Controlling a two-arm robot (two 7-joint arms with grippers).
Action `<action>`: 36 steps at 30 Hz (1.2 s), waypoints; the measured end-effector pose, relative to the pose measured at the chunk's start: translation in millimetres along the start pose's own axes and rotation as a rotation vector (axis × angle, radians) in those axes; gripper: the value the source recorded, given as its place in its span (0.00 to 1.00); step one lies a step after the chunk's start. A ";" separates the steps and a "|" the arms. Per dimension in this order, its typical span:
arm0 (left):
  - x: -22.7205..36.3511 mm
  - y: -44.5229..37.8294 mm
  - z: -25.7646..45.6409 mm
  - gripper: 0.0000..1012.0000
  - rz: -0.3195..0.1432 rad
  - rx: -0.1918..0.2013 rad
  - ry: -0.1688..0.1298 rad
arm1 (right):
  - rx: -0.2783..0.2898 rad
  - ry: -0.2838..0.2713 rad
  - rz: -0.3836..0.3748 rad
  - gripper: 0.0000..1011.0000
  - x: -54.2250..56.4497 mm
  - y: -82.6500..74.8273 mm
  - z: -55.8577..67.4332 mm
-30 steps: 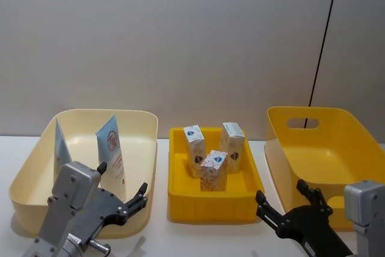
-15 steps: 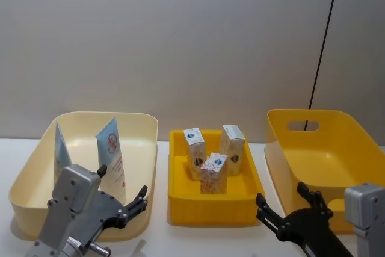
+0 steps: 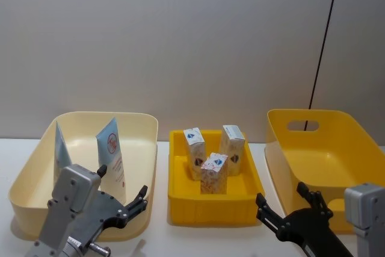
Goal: Bimanual collaborative sorting of washing and personal care products
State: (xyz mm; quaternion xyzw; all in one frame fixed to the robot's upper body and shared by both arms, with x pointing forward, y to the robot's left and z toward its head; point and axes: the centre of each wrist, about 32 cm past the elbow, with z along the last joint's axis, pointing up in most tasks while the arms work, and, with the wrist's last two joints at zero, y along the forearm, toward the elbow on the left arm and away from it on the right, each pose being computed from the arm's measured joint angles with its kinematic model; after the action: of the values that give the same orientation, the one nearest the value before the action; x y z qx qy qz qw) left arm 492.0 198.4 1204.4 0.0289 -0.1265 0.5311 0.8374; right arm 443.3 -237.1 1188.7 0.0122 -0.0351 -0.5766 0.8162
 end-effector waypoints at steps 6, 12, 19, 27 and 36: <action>0.0 0.0 0.0 0.99 0.000 0.000 0.000 | 0.000 0.000 0.000 0.99 0.0 0.0 0.0; 0.7 0.3 0.2 0.99 0.002 -0.001 0.001 | 0.000 0.000 0.000 0.99 0.0 0.0 0.0; 5.5 2.9 1.2 0.99 0.018 -0.004 0.035 | 0.000 0.000 0.000 0.99 0.0 0.0 0.0; 14.0 2.7 6.2 0.99 0.036 -0.012 0.101 | 0.000 0.000 0.000 0.99 0.0 0.0 0.0; 28.8 -8.1 13.7 0.99 0.029 -0.006 0.173 | 0.000 0.000 0.000 0.99 0.0 0.0 0.0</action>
State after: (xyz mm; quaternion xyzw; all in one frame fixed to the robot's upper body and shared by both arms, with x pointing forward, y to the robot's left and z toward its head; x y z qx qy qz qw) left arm 508.4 217.8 1225.3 -0.0215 -0.0559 0.5431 0.8375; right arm 443.3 -237.1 1188.7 0.0122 -0.0351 -0.5766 0.8162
